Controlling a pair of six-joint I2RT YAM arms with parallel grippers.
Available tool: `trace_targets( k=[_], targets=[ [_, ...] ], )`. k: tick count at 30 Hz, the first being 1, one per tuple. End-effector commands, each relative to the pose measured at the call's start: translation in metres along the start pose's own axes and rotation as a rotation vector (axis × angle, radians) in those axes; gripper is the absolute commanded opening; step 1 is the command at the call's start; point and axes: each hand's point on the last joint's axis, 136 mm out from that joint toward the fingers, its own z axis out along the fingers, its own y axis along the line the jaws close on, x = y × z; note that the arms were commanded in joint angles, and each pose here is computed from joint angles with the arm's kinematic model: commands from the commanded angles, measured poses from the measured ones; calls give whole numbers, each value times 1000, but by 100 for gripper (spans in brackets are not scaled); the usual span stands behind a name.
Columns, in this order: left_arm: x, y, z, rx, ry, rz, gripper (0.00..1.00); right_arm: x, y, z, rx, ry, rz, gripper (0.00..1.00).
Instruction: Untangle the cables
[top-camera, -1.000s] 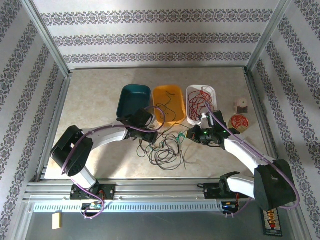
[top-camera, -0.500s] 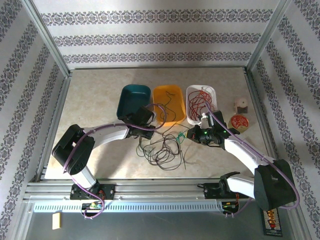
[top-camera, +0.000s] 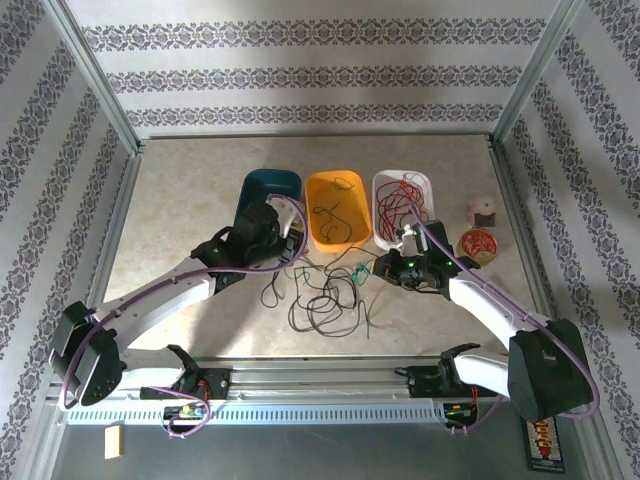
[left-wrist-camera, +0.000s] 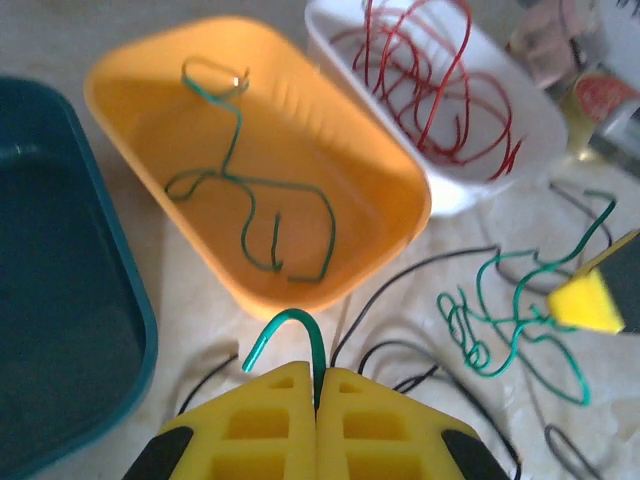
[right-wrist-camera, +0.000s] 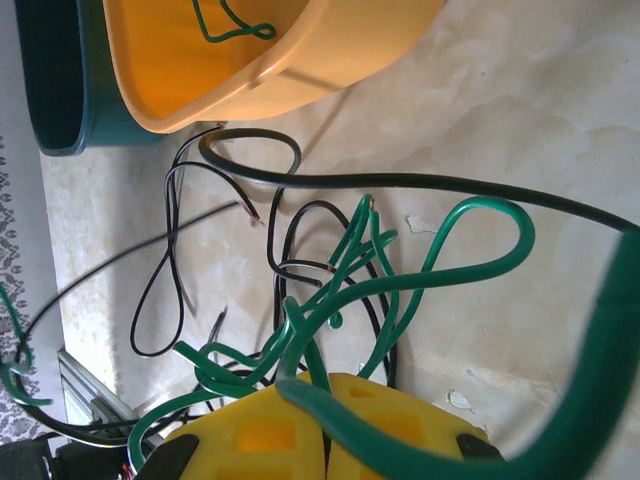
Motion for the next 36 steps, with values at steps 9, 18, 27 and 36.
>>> trace_targets(
  k=[9, 18, 27, 36],
  targets=[
    [-57, -8, 5, -4, -237, -24, 0, 24, 72, -4, -182, 81, -256, 0],
    [-28, -7, 5, -66, -157, -23, 0, 37, 96, 7, -91, 85, -476, 60],
    [-41, -13, -4, -75, -179, -104, 0, 63, 142, 37, -184, 234, -661, 60],
    [-65, -26, -10, -4, -225, -201, 0, 62, 155, 76, -214, 296, -713, 55]
  ],
)
